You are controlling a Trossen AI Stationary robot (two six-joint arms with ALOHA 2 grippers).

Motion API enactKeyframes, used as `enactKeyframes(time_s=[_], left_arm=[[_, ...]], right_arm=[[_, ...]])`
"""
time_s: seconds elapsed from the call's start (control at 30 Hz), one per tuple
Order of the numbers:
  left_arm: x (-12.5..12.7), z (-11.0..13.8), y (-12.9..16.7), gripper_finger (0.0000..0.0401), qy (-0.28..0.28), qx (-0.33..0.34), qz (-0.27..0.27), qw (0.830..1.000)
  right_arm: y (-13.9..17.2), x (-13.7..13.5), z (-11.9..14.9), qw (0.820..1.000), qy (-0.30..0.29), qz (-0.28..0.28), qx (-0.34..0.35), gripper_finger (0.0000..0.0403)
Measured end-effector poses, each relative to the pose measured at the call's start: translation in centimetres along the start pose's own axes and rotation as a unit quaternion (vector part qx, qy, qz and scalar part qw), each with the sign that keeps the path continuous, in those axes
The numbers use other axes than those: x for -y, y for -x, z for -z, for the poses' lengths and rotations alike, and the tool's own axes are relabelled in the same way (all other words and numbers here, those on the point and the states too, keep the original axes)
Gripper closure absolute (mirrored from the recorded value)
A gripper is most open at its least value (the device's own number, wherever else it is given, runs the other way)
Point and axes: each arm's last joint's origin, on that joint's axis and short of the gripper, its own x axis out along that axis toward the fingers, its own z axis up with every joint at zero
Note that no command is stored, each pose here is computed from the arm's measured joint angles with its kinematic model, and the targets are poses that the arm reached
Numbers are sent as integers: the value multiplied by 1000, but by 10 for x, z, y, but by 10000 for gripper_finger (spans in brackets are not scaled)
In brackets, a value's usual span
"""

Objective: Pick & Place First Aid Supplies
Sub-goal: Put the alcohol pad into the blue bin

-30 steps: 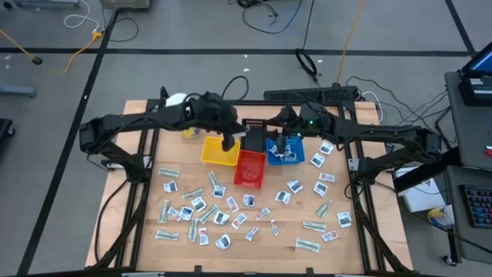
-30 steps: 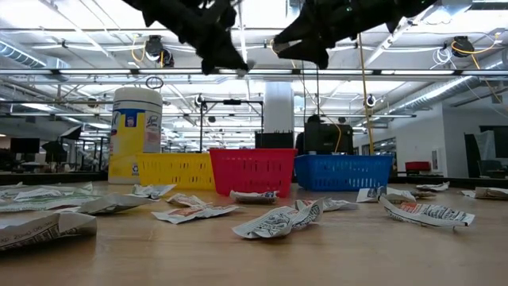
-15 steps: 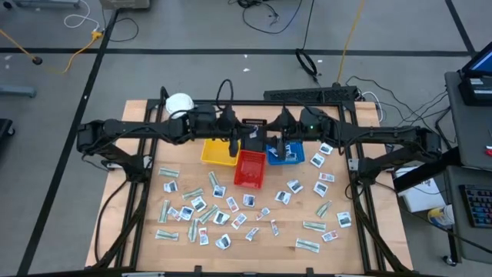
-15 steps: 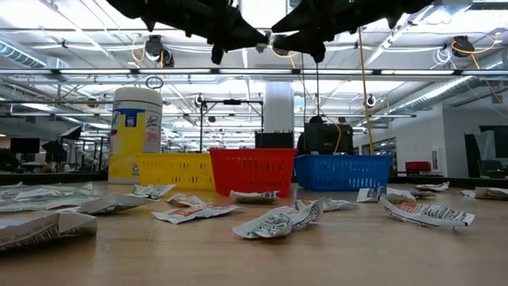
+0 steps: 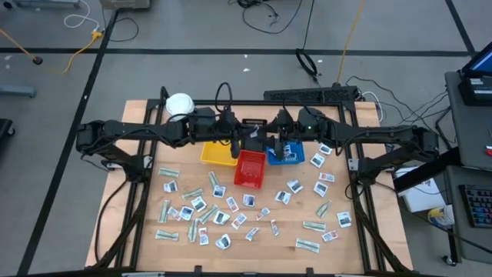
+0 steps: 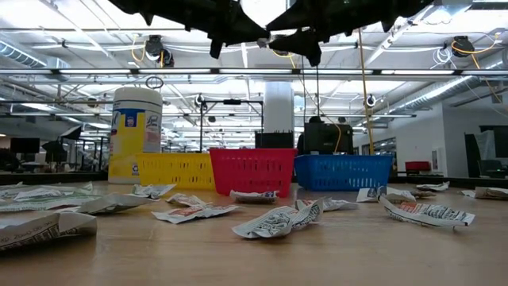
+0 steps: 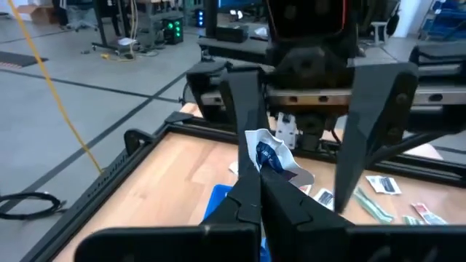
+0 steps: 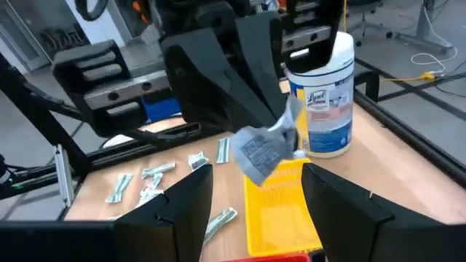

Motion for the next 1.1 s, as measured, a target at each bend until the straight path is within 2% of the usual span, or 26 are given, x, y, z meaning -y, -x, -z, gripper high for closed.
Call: enactKeyframes(time_s=[0.13, 0.23, 0.63, 0.8, 1.1], left_arm=[[0, 0, -1, 401, 2, 3, 1, 1000], [0, 0, -1, 401, 5, 3, 2, 1000], [8, -2, -1, 401, 1, 13, 14, 1000], [12, 0, -1, 398, 2, 8, 19, 1000], [13, 4, -3, 357, 30, -4, 22, 999]], right_arm=[[-5, -1, 3, 1000, 1, -2, -1, 206], [-6, -2, 4, 1000, 1, -6, -3, 231], [-14, -6, 7, 1000, 20, -17, 3, 393], [-17, -5, 10, 1000, 19, -19, -3, 401], [-15, -6, 12, 999, 18, -26, -22, 402]])
